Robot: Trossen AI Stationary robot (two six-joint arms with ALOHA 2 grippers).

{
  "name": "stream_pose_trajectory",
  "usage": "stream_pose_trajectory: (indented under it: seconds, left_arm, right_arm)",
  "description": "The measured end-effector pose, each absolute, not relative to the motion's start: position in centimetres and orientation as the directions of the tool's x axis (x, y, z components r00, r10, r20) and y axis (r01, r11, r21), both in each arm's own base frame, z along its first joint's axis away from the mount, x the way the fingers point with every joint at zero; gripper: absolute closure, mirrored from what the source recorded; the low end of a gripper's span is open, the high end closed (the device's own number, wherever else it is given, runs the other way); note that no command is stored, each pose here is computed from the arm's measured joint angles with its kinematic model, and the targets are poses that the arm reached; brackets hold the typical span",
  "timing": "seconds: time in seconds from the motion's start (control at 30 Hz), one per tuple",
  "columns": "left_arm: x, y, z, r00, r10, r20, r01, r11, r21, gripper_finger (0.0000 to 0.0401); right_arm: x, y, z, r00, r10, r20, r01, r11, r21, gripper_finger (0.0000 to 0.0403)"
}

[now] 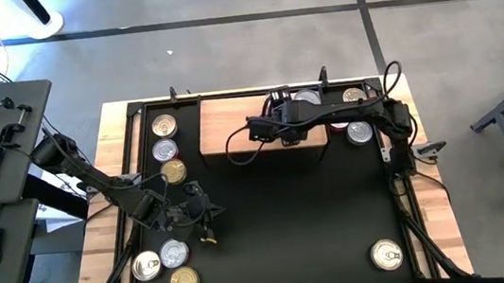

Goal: Stack canned seafood by type on shelf
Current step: Put the red tuna can on the shelf

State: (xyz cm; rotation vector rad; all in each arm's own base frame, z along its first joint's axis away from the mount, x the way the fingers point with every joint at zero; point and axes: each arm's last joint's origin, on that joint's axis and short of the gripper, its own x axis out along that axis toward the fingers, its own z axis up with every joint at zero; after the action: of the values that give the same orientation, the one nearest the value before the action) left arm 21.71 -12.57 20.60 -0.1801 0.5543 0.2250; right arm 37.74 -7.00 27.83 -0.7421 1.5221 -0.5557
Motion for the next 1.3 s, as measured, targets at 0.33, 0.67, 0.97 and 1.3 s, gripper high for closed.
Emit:
stream_pose_trajectory:
  seconds: [0.33,0.67,0.97,1.3]
  left_arm:
    - [21.7,-12.6,20.6,0.827,0.162,-0.539,-0.268,0.956,-0.123,0.0401]
    - [22.0,-12.8,21.1,0.841,0.151,-0.52,-0.263,0.953,-0.148,0.0401]
    - [23.6,-11.2,27.8,0.898,0.136,-0.418,-0.177,0.982,-0.061,0.0401]
    - [23.1,-4.0,34.7,0.967,0.065,-0.246,-0.095,0.989,-0.113,0.0401]
  right_arm:
    - [37.1,-5.8,27.7,-0.038,-0.697,-0.716,-0.214,0.706,-0.675,0.0215]
    - [34.7,-3.9,30.8,0.025,-0.542,-0.84,-0.078,0.837,-0.542,0.0214]
    - [30.5,-3.9,38.7,0.48,-0.15,-0.864,0.19,0.98,-0.065,0.0214]
    - [26.8,-3.0,42.8,0.653,-0.14,-0.745,0.31,0.946,0.094,0.0214]
